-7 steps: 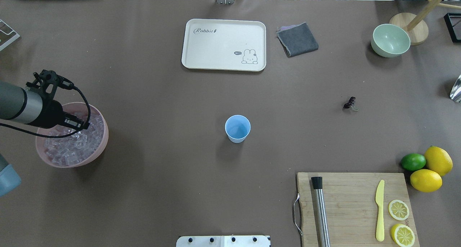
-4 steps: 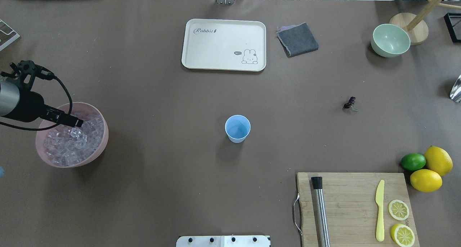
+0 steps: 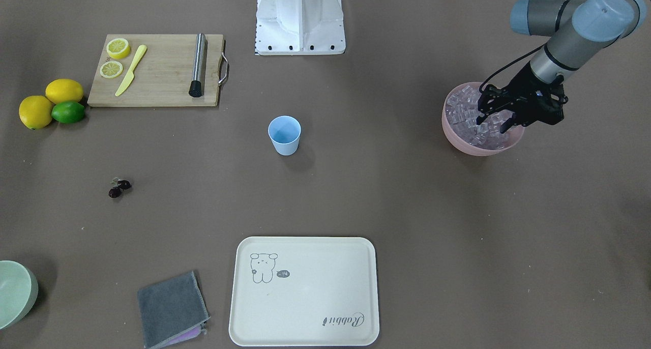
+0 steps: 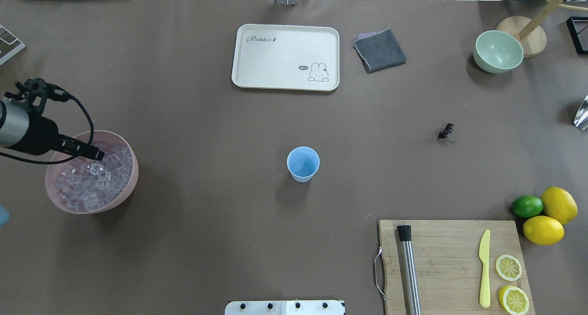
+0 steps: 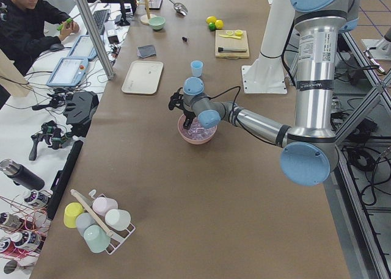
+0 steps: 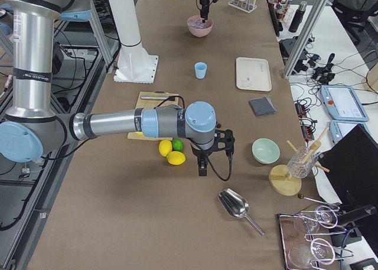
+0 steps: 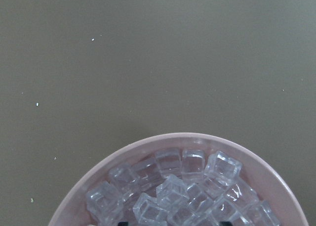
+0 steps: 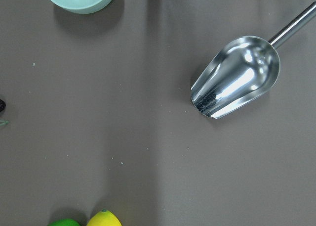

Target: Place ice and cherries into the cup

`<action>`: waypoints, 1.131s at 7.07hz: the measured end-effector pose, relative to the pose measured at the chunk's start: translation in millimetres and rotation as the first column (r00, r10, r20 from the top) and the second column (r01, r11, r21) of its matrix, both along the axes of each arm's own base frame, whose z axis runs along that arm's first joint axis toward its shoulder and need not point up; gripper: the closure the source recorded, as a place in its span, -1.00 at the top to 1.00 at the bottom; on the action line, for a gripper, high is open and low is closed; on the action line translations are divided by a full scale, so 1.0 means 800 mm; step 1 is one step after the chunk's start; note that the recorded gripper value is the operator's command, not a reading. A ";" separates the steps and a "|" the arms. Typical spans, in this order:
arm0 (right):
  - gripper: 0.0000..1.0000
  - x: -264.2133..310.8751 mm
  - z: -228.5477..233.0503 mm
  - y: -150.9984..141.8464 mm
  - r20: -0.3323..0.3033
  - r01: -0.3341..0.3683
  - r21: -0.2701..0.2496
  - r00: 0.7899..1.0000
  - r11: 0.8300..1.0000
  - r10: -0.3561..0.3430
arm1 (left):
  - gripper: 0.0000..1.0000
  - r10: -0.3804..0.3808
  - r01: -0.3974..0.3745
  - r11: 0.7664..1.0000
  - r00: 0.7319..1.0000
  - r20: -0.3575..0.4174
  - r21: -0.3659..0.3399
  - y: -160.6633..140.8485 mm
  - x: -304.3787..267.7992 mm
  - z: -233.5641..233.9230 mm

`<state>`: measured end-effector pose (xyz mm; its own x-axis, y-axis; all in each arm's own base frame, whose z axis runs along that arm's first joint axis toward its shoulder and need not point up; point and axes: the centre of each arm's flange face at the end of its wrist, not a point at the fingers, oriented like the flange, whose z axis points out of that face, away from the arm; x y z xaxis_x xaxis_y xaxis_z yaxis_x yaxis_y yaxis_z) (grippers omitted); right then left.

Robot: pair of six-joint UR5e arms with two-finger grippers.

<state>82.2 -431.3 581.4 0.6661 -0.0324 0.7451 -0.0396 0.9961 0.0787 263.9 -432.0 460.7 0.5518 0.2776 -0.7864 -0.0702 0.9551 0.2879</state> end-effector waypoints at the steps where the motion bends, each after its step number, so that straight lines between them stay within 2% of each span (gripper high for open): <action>1: 1.00 0.000 0.003 0.003 0.004 -0.001 -0.004 1.000 1.000 0.001 | 0.38 -0.023 0.023 0.999 1.000 0.005 -0.027 0.000 0.001 0.003; 4: 1.00 0.000 0.009 0.009 0.007 -0.001 -0.013 1.000 1.000 0.001 | 0.38 -0.088 0.092 0.993 0.995 0.048 -0.075 0.011 0.025 0.014; 6: 1.00 0.000 0.012 0.013 0.007 -0.001 -0.018 1.000 1.000 0.001 | 0.34 -0.097 0.103 0.991 0.993 0.069 -0.084 0.021 0.033 0.023; 8: 1.00 0.000 0.015 0.018 0.007 -0.002 -0.025 1.000 1.000 0.003 | 0.23 -0.112 0.121 0.986 0.991 0.076 -0.115 0.030 0.034 0.028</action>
